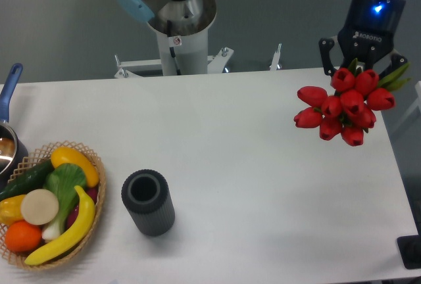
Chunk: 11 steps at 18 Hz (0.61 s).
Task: Insert the flowers into the vase
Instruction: 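Lift the red tulip bunch held in the gripper off its start spot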
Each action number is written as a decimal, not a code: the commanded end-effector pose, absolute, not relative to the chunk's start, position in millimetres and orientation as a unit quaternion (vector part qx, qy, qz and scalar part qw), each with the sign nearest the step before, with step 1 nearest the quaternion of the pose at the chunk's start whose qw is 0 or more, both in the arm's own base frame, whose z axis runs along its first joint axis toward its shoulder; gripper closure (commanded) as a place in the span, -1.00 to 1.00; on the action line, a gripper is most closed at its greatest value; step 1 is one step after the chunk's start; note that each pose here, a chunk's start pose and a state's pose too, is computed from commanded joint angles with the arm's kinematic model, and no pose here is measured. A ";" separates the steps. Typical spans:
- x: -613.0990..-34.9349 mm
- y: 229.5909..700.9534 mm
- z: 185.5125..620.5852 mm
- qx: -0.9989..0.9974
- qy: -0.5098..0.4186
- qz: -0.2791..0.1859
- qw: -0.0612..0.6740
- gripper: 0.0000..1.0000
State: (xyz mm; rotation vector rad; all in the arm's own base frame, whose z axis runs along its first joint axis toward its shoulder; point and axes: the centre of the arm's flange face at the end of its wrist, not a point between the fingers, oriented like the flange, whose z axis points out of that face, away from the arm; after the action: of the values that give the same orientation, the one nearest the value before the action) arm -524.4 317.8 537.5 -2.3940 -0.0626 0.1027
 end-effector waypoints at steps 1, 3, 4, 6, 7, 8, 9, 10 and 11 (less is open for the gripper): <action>-525.0 318.0 537.4 -0.928 -0.029 0.036 0.369 0.28; -524.0 318.8 532.2 -0.928 -0.031 0.030 0.369 0.28; -524.1 319.0 533.9 -0.928 -0.031 0.031 0.370 0.27; -522.4 321.9 534.3 -0.927 -0.029 0.029 0.373 0.26; -522.3 322.0 533.8 -0.927 -0.029 0.029 0.374 0.26; -522.3 322.0 533.8 -0.927 -0.029 0.029 0.374 0.26; -521.1 323.7 533.2 -0.926 -0.029 0.026 0.375 0.26; -520.2 326.5 533.5 -0.923 -0.034 0.020 0.382 0.26; -521.7 330.1 531.6 -0.920 -0.038 0.015 0.391 0.26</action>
State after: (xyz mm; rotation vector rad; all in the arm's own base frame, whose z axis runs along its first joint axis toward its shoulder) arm -521.7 330.1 531.6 -2.3369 -0.0971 0.0374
